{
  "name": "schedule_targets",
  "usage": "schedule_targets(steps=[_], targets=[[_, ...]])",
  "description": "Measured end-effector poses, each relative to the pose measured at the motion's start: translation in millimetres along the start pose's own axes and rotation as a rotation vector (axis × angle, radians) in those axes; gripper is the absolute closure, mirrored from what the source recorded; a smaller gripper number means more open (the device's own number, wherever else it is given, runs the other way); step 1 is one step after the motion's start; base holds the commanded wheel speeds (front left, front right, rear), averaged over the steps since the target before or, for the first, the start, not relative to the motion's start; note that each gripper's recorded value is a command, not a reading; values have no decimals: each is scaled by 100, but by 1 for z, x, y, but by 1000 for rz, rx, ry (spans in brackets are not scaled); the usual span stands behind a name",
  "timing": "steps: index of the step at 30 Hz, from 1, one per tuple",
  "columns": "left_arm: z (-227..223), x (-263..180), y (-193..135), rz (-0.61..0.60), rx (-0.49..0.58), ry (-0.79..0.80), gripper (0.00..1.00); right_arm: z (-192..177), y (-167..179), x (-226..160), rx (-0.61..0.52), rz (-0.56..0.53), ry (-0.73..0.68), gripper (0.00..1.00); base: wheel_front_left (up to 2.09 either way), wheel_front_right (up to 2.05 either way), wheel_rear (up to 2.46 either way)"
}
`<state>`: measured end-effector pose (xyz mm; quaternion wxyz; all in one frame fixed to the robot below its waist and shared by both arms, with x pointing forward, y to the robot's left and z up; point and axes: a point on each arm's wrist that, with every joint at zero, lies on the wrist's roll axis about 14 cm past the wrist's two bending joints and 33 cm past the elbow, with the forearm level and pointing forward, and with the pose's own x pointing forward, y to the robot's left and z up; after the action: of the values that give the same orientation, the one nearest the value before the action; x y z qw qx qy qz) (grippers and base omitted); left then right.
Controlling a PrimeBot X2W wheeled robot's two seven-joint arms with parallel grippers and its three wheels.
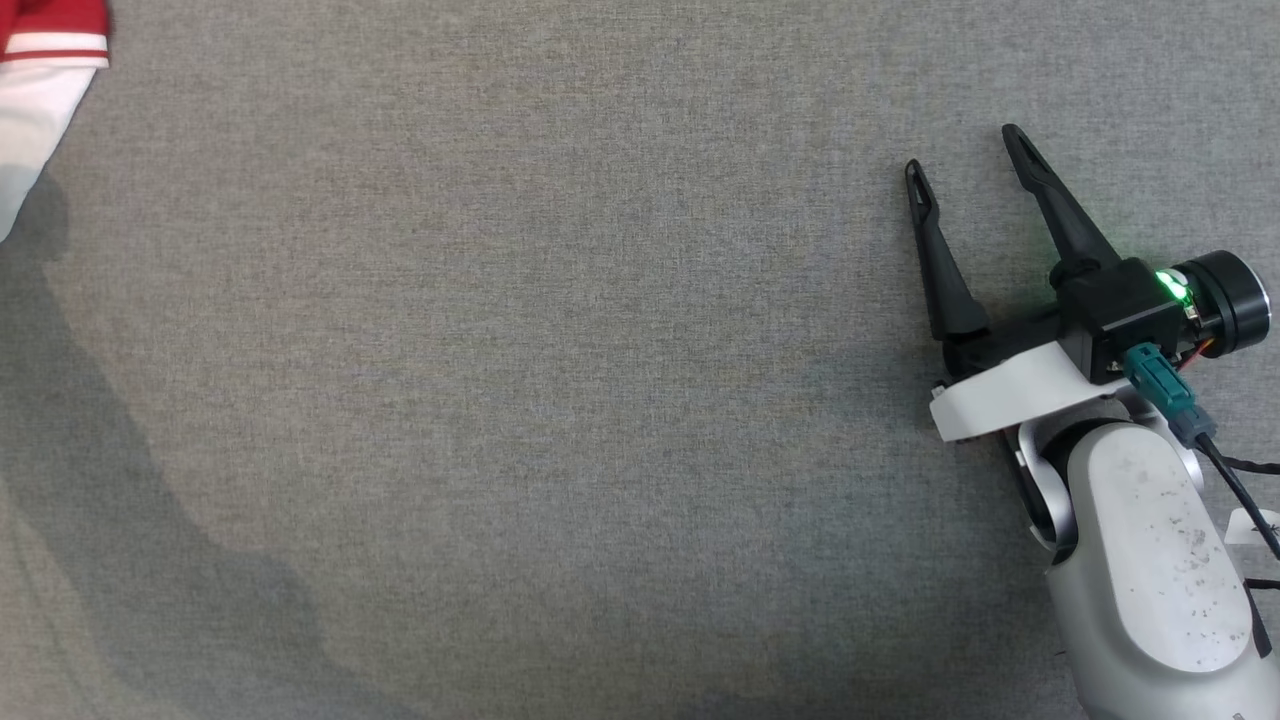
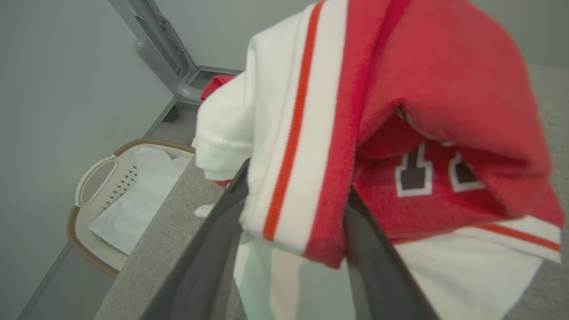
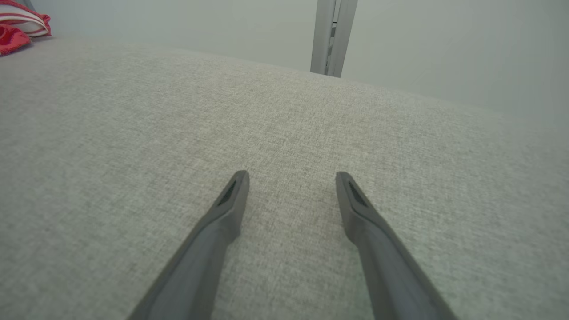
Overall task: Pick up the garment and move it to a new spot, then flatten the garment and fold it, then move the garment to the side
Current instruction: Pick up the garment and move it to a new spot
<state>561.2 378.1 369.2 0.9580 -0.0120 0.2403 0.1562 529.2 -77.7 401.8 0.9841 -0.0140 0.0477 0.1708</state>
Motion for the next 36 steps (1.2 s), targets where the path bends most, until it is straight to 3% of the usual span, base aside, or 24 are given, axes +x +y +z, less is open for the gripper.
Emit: schedule_targets(steps=[1,11,19,25,28,36], targets=[[1,-1,1,1,-3,-3,100,0,0,0,0,0,-1,0,0,0,0],[31,-19,-5,-37,-21,-88,100,15,3,-9,37,3,-34,0,0,0,0],[110,-57,-44,-195,77,-298,100,32,-3,-36,72,-34,-59,0,0,0,0],[176,-108,-97,-364,186,-458,100,47,-8,-67,104,-71,-75,0,0,0,0],[214,-155,-142,-494,248,-568,100,60,-16,-90,112,-109,-97,0,0,0,0],[280,-267,-253,-796,240,-801,100,93,-38,-130,129,-198,-186,0,0,0,0]])
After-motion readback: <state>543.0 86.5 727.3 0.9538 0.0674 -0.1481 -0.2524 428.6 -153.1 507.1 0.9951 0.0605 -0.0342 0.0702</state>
